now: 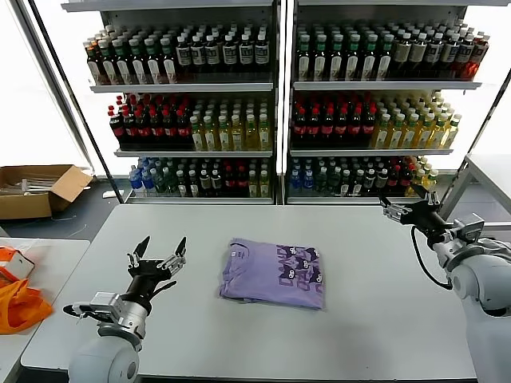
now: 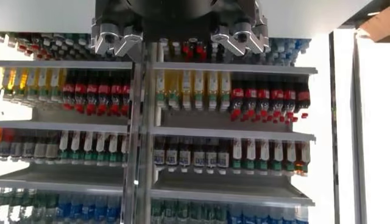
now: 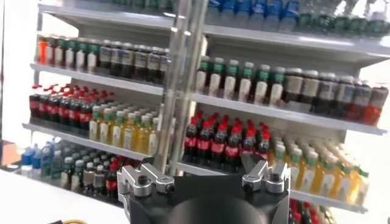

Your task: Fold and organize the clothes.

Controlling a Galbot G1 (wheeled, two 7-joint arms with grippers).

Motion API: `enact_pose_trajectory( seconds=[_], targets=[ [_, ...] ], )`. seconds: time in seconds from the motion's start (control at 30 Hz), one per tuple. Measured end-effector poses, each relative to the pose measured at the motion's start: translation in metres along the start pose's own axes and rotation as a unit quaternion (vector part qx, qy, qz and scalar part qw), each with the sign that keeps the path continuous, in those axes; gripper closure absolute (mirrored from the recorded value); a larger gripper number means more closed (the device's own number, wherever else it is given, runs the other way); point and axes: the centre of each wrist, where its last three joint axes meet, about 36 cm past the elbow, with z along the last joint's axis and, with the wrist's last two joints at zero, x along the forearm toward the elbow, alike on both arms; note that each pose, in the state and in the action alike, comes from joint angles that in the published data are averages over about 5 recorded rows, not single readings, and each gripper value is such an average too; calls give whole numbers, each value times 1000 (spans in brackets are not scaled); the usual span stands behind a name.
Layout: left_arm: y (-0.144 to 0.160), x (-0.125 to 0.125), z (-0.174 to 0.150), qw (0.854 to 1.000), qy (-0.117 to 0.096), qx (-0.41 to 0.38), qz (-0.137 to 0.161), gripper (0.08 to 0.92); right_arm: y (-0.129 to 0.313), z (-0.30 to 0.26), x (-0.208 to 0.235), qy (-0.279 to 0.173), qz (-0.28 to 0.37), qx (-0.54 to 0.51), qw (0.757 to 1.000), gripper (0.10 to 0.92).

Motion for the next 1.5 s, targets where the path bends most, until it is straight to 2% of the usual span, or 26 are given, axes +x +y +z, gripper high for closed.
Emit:
enact_pose_trajectory(
  seconds=[0.47, 1.5],
  targets=[
    [-8, 13, 3, 1000, 11, 3, -6, 177, 30, 7, 8, 20, 55, -28, 998, 200],
    [-12, 20, 7, 1000, -2, 6, -10, 177, 57, 26, 9, 30, 65, -23, 997, 200]
  ],
)
